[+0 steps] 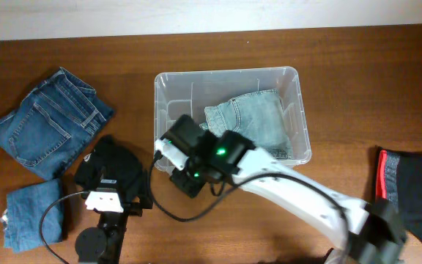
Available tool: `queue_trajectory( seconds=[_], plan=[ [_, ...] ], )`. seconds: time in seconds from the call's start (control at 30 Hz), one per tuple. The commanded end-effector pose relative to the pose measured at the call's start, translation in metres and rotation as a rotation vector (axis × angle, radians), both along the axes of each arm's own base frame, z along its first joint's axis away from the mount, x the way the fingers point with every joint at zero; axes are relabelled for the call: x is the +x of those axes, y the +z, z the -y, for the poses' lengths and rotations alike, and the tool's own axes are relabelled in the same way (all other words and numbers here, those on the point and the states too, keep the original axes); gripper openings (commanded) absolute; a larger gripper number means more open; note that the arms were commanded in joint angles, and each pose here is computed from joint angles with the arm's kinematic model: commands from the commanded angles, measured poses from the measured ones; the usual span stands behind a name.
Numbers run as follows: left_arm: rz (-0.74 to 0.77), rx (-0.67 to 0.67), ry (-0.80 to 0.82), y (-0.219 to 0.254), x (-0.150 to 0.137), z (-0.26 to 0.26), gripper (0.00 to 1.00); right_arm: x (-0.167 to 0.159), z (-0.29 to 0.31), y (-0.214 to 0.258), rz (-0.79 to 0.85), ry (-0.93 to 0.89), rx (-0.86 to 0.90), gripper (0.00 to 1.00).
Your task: Pack container
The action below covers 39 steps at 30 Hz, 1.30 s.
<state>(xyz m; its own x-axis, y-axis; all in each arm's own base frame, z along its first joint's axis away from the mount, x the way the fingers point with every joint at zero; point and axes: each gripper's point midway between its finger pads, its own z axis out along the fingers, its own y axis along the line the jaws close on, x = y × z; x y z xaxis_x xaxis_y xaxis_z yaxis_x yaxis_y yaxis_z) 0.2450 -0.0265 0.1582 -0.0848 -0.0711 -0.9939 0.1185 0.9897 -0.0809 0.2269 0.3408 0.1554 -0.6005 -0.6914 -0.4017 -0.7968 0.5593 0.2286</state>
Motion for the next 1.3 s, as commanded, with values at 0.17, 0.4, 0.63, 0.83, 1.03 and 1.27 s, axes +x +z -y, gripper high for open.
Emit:
queue_trajectory(
  seconds=[0.17,0.4,0.63,0.83,1.03,1.27],
  plan=[
    [-0.006,-0.014,-0.018,-0.002,-0.001,0.003,1.00,0.041,0.130,0.091,0.084,-0.339,0.084,0.13],
    [-0.006,-0.014,-0.018,-0.002,-0.001,0.003,1.00,0.049,0.332,0.111,0.197,-0.952,-0.179,0.29],
    [-0.006,-0.014,-0.018,-0.002,-0.001,0.003,1.00,0.035,0.422,0.095,0.087,-1.325,-0.257,0.64],
    [-0.006,-0.014,-0.018,-0.002,-0.001,0.003,1.00,0.030,0.492,0.052,-0.087,-1.588,-0.380,0.83],
    [-0.006,-0.014,-0.018,-0.002,-0.001,0.003,1.00,0.037,0.536,-0.017,-0.278,-1.688,-0.560,0.95],
    [-0.006,-0.014,-0.018,-0.002,-0.001,0.003,1.00,0.029,0.543,-0.071,-0.452,-1.624,-0.696,0.96]
  ],
)
